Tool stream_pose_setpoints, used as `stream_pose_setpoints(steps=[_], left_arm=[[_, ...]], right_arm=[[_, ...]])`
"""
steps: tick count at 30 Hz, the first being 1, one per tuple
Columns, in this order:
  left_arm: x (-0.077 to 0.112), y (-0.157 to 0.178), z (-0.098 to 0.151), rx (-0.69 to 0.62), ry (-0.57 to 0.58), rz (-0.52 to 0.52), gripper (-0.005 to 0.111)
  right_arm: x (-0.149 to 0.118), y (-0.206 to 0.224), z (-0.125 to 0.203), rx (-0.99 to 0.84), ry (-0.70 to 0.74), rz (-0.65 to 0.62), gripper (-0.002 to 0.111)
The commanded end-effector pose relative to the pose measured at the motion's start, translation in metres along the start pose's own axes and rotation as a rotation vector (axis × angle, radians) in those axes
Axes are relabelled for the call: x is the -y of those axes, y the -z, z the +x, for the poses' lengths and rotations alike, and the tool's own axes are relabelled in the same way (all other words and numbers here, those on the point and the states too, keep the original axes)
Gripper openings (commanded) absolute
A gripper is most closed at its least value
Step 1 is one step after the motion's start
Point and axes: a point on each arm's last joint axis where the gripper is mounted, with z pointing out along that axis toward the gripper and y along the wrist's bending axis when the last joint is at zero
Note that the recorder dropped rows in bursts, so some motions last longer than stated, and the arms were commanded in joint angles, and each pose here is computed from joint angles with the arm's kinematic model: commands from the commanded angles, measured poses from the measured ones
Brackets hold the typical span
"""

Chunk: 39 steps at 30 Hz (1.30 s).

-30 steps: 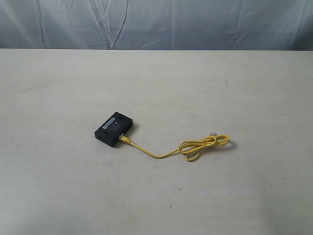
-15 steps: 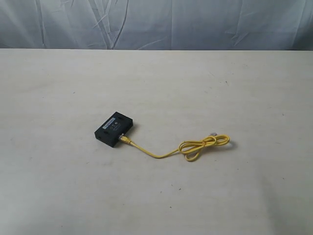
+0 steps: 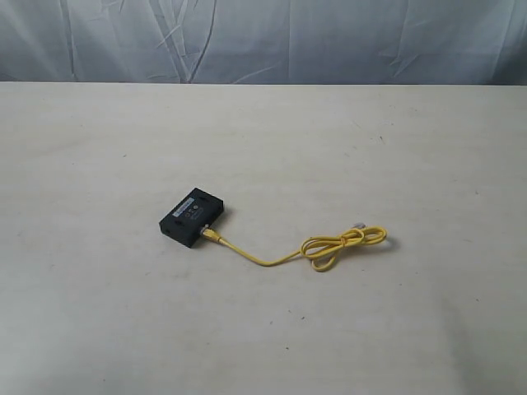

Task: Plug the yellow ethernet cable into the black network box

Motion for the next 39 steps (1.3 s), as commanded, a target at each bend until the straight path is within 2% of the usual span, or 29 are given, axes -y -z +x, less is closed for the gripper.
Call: stream_pose_setpoints(steps=[1, 39], left_arm=[[0.0002, 0.0, 0.0009, 0.004, -0.004, 0.004, 0.0], [0.0002, 0.0, 0.0009, 0.004, -0.004, 0.004, 0.0]], right_arm=[[0.0005, 0.0002, 0.0067, -0.057, -0.008, 0.007, 0.0], [0.0002, 0.0002, 0.0067, -0.056, -0.015, 0.005, 0.0]])
